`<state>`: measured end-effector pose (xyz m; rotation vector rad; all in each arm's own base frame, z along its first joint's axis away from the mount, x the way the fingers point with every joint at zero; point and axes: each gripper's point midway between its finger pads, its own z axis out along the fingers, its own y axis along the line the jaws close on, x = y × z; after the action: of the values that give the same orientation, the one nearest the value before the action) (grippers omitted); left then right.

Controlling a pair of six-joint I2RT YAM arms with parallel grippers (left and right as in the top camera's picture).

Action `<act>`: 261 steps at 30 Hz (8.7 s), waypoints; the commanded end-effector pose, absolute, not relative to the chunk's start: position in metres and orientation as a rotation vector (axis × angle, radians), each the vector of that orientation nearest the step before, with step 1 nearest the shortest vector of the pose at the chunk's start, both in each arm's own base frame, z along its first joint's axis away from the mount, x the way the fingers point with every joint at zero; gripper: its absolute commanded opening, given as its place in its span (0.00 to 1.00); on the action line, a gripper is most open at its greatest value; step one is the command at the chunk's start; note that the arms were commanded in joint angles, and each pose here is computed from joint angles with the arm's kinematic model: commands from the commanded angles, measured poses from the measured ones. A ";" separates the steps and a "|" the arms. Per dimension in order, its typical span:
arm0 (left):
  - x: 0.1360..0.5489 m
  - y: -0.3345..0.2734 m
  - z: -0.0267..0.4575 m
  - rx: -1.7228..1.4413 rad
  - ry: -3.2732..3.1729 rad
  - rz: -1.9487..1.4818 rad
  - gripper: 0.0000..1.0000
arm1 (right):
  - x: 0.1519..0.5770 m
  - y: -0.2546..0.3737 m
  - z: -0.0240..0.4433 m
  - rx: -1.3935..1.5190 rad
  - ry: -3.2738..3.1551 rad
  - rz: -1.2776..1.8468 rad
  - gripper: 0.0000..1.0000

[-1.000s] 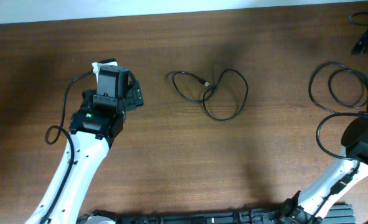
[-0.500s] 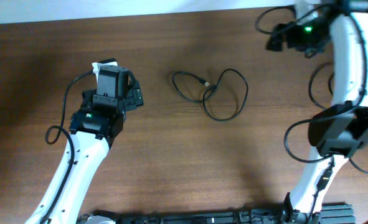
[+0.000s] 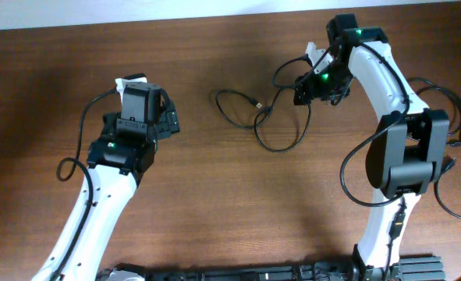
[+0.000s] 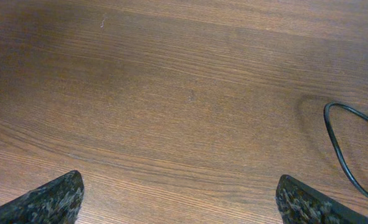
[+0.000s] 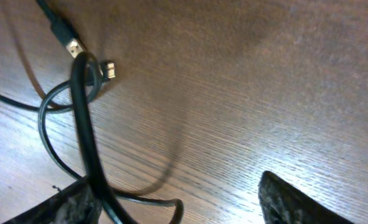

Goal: Untangle cables

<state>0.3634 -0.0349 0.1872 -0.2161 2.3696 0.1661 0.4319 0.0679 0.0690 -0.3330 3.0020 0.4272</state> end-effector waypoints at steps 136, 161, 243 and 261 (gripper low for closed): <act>0.316 -0.029 0.180 -0.225 2.292 0.062 0.99 | 0.521 0.121 0.261 -0.080 2.496 0.367 0.99; 0.248 0.025 0.164 -0.301 1.642 -0.049 0.99 | 0.521 0.121 0.261 -0.080 2.496 0.367 0.98; 0.245 0.019 0.158 -0.076 1.642 0.088 0.99 | 0.305 0.047 0.228 -0.003 1.446 0.230 0.99; 0.245 0.019 0.158 -0.076 1.642 0.088 0.99 | 0.249 0.013 0.133 0.074 1.747 0.107 0.99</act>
<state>0.2450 0.0202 0.1596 -0.0982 1.6396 0.0804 0.2520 0.0182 0.1289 0.0586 1.7747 0.1243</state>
